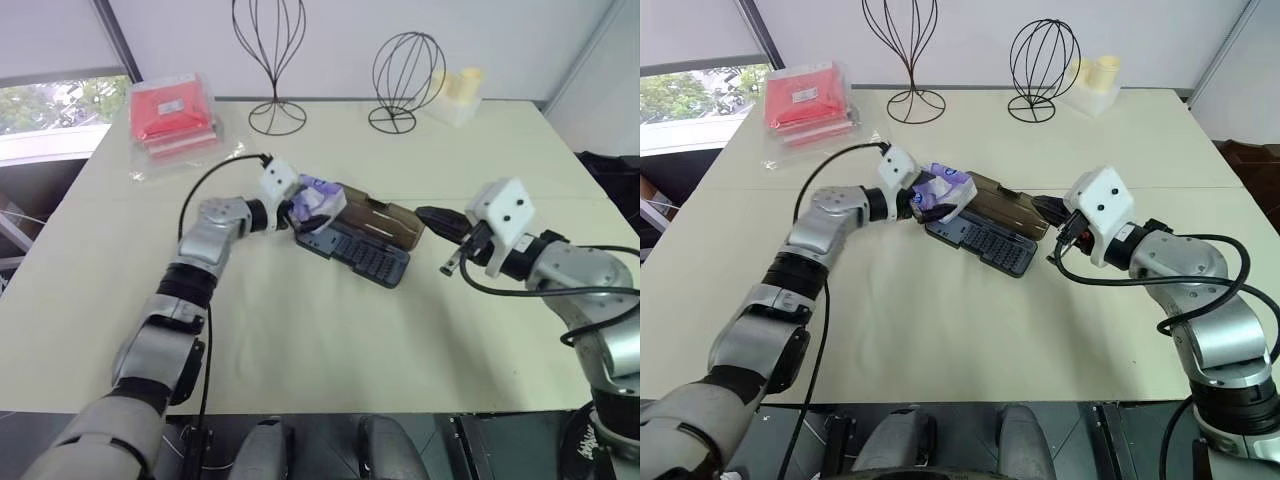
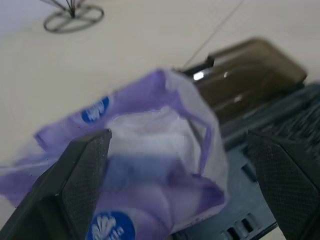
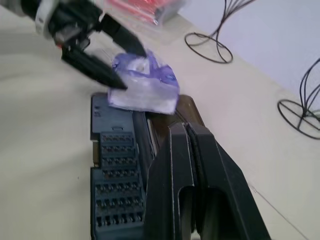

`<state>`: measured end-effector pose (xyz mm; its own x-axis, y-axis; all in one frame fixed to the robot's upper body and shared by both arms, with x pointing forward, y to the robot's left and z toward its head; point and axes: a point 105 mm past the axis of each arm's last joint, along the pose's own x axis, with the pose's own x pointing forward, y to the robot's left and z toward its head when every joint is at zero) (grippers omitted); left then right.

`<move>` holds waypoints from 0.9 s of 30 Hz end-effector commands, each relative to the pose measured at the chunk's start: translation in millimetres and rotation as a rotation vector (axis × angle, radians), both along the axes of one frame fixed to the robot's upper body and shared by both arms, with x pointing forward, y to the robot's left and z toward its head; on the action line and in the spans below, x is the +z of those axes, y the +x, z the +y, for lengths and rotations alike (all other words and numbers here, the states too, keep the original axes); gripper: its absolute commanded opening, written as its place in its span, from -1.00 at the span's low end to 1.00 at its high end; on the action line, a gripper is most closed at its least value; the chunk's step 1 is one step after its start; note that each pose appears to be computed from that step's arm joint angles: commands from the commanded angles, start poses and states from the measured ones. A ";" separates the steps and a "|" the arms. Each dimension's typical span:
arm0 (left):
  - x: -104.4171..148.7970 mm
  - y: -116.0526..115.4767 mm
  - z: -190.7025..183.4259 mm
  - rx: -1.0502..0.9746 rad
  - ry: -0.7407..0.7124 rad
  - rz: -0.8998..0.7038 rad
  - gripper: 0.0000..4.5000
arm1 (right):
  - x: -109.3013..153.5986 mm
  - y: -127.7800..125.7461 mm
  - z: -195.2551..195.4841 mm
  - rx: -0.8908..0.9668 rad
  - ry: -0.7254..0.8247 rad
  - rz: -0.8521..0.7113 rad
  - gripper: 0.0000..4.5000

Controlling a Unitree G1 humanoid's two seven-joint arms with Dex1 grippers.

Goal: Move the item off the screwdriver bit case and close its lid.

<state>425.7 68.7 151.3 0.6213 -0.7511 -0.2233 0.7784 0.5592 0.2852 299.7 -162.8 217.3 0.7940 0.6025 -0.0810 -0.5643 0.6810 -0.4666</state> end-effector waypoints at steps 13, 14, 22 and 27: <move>11.6 16.6 -2.3 0.092 -0.029 -0.111 -0.99 | 16.9 -8.3 -1.1 -0.022 0.006 -0.086 -1.00; 13.6 18.0 1.4 0.114 -0.043 -0.113 -0.99 | 16.7 -8.0 -0.5 -0.020 0.006 -0.085 -1.00; 43.8 26.9 87.5 0.544 -0.111 -0.252 -0.99 | 12.1 -5.5 10.8 0.026 0.023 -0.062 -1.00; 50.6 -3.2 180.4 0.969 -0.184 -0.295 -0.99 | 6.6 -2.1 21.4 0.076 0.036 -0.039 -1.00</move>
<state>432.2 228.5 177.1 0.9996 -0.0100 0.0262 0.0027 0.9647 0.2633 299.0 -147.0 215.1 0.7661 0.6396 -0.0637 -0.5950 0.6682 -0.4467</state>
